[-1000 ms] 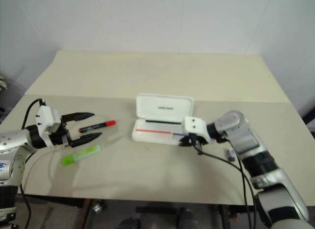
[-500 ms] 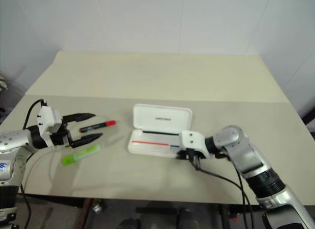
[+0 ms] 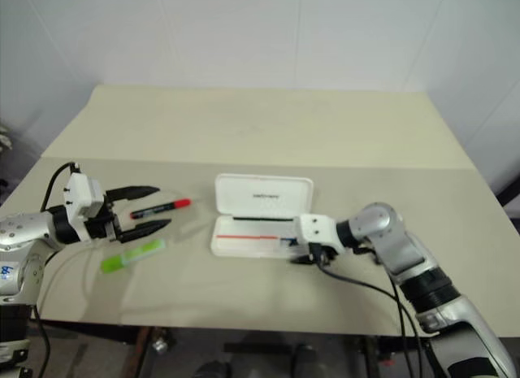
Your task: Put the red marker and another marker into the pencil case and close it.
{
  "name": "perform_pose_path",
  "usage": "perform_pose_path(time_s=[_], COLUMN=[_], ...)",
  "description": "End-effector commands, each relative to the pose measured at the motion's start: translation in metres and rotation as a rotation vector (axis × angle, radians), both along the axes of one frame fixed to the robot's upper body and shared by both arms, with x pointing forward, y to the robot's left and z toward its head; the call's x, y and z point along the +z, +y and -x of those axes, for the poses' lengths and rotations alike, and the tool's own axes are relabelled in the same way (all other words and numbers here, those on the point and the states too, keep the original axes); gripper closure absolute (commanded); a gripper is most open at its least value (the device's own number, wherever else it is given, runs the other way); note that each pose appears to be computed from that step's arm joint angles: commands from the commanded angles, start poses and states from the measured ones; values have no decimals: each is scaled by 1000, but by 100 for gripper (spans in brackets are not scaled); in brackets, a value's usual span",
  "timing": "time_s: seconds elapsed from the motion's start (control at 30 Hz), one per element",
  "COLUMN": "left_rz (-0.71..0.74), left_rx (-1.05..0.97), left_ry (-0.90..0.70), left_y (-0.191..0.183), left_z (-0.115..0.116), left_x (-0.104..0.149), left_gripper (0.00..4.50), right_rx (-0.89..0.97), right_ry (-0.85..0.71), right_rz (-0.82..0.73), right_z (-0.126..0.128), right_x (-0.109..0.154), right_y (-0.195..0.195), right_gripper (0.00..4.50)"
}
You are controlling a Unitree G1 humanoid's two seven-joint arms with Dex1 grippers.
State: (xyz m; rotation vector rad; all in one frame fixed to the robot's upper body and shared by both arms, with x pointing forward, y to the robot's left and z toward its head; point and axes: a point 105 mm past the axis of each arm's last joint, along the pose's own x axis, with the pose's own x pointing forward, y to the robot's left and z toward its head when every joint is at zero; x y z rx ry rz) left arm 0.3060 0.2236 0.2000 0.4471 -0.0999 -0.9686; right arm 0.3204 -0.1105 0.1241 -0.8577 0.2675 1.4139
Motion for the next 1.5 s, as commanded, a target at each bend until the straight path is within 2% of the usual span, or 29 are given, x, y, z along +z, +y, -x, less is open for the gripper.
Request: perform_pose_path(time_s=[0.03, 0.27, 0.4, 0.5, 0.67, 0.8, 1.03, 1.1, 1.2, 1.3, 1.5], left_rz=[4, 3, 0, -17, -57, -154, -238, -273, -237, -233, -216], left_rx=[-6, -7, -5, 6, 53, 93, 187, 179, 223, 227, 209], left_ry=[-34, -31, -28, -27, -17, 17, 100, 142, 134, 144, 217], left_y=[1, 1, 2, 8, 29, 56, 96, 98, 97, 94, 68], left_z=[2, 3, 4, 6, 9, 10, -16, -21, -41, -49, -70], left_x=[10, 9, 8, 7, 4, -7, -23, -29, -23, -23, -38], left_gripper=[66, 66, 66, 66, 66, 66, 66, 66, 66, 66, 66], right_rx=[33, 107, 60, 1, -65, -125, -191, -196, -209, -218, -265], right_ry=[-19, 40, 44, 16, -63, -101, -144, -151, -163, -169, -202], right_rz=[-32, -97, -154, -241, -414, -467, -476, -476, -485, -487, -499], right_z=[3, 25, 25, 19, 14, 12, 12, 14, 18, 20, 29], right_x=[12, 27, 34, 47, 76, 82, 80, 80, 80, 81, 85], right_y=[5, 9, 5, -3, -24, -40, -51, -51, -50, -50, -51], right_gripper=[231, 231, 231, 172, 2, 2, 2, 2, 2, 2, 2])
